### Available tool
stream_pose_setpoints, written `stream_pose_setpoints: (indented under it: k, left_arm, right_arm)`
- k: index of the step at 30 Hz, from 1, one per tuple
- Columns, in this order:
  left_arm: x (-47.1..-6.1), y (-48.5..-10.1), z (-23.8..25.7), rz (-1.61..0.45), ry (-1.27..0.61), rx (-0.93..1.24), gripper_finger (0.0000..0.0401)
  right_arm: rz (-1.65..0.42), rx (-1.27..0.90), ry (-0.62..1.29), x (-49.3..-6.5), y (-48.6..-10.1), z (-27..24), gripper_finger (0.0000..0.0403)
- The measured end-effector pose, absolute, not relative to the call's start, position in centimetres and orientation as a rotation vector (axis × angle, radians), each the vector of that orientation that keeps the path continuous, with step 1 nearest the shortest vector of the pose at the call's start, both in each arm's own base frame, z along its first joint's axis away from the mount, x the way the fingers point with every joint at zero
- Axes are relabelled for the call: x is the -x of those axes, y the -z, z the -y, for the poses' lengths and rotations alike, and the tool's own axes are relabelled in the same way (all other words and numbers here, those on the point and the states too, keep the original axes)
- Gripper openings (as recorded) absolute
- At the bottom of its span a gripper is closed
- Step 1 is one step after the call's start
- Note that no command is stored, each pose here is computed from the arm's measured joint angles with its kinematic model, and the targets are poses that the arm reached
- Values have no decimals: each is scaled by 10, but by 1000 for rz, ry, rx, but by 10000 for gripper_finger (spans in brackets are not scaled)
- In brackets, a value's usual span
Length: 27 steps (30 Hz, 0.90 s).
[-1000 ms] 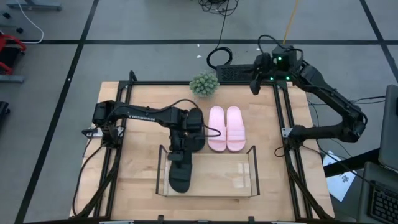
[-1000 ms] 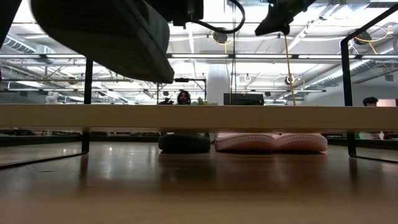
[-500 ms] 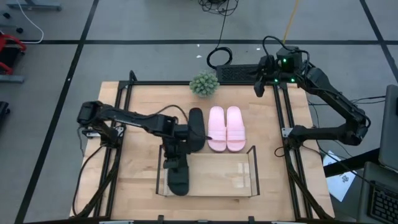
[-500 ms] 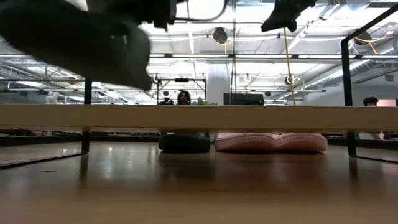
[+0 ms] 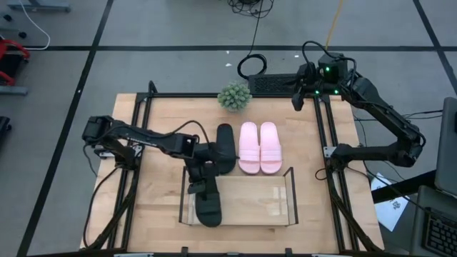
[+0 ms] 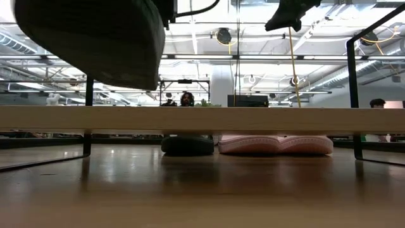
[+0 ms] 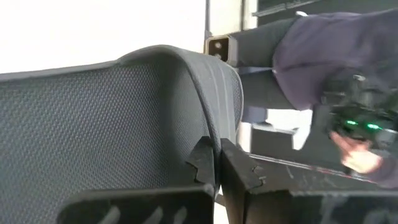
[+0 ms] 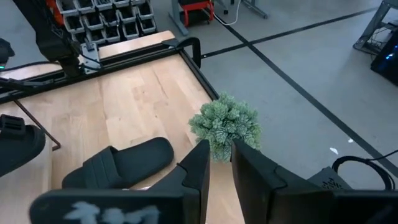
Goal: Pick and place slides into the shelf
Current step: Put the left black slipper on the shelf
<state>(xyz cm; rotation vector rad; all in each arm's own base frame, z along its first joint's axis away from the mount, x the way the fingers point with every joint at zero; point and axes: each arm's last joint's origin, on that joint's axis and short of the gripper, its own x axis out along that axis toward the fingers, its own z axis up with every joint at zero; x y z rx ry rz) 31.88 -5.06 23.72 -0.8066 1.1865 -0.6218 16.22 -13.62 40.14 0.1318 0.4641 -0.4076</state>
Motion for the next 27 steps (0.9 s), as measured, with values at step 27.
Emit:
stream_pose_setpoints:
  k: [27]
  left_arm:
    - [-303, -228, 54, -1262, 721, 602, 0]
  right_arm:
    - [-364, -184, 399, -170, -409, 133, 57]
